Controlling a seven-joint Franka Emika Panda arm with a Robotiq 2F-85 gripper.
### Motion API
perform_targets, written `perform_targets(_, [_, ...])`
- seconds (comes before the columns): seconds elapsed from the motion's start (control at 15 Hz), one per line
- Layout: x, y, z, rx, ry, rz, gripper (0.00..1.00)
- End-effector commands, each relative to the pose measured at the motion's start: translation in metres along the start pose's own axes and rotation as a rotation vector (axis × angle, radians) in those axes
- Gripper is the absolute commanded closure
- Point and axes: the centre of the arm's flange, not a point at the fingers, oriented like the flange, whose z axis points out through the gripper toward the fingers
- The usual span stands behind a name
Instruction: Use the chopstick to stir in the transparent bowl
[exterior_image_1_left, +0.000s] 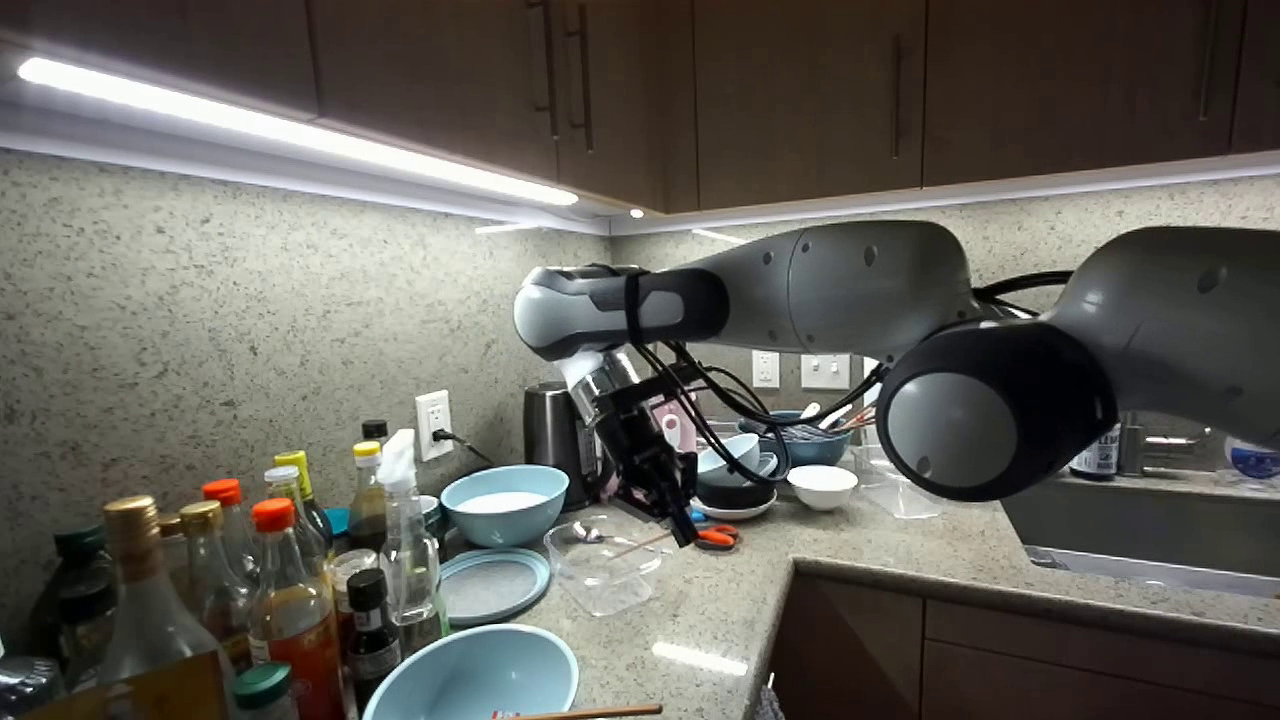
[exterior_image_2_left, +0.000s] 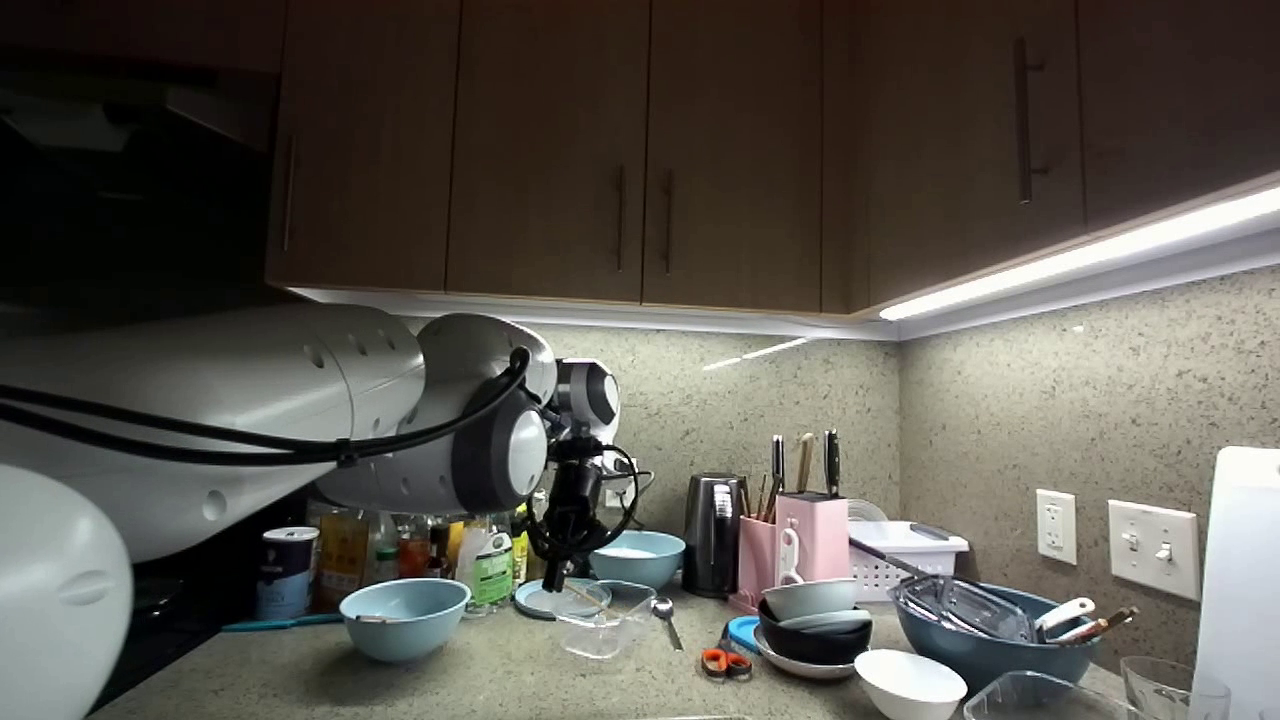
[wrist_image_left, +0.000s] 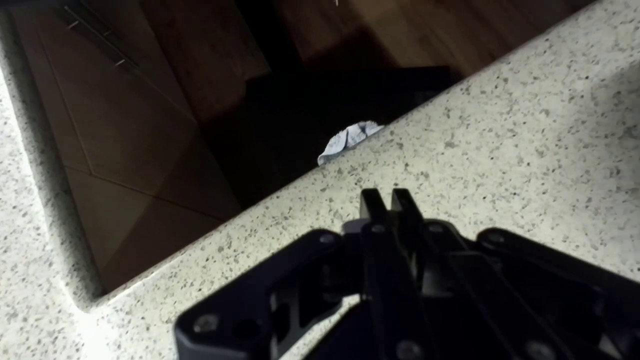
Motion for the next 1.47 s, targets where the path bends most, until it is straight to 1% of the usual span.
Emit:
perform_targets(0.0, [-0.019, -0.007, 0.005, 0.112, -0.082, -0.017, 0.98])
perform_targets(0.2, [-0.027, -0.018, 0.003, 0.153, -0.092, -0.029, 0.98])
perform_targets(0.33, [-0.026, -0.029, -0.002, 0.161, -0.068, -0.055, 0.98])
perform_targets(0.67, [0.001, -0.055, -0.026, 0.111, 0.11, -0.064, 0.98])
perform_targets(0.87, [0.016, -0.061, -0.04, 0.081, 0.174, -0.047, 0.98])
perform_targets(1.13, [0.026, -0.052, -0.043, 0.044, 0.174, -0.011, 0.98])
perform_targets(1.2, [0.027, -0.047, -0.043, 0.05, 0.15, -0.001, 0.98])
perform_targets(1.4, [0.029, -0.023, -0.036, 0.057, 0.115, 0.046, 0.98])
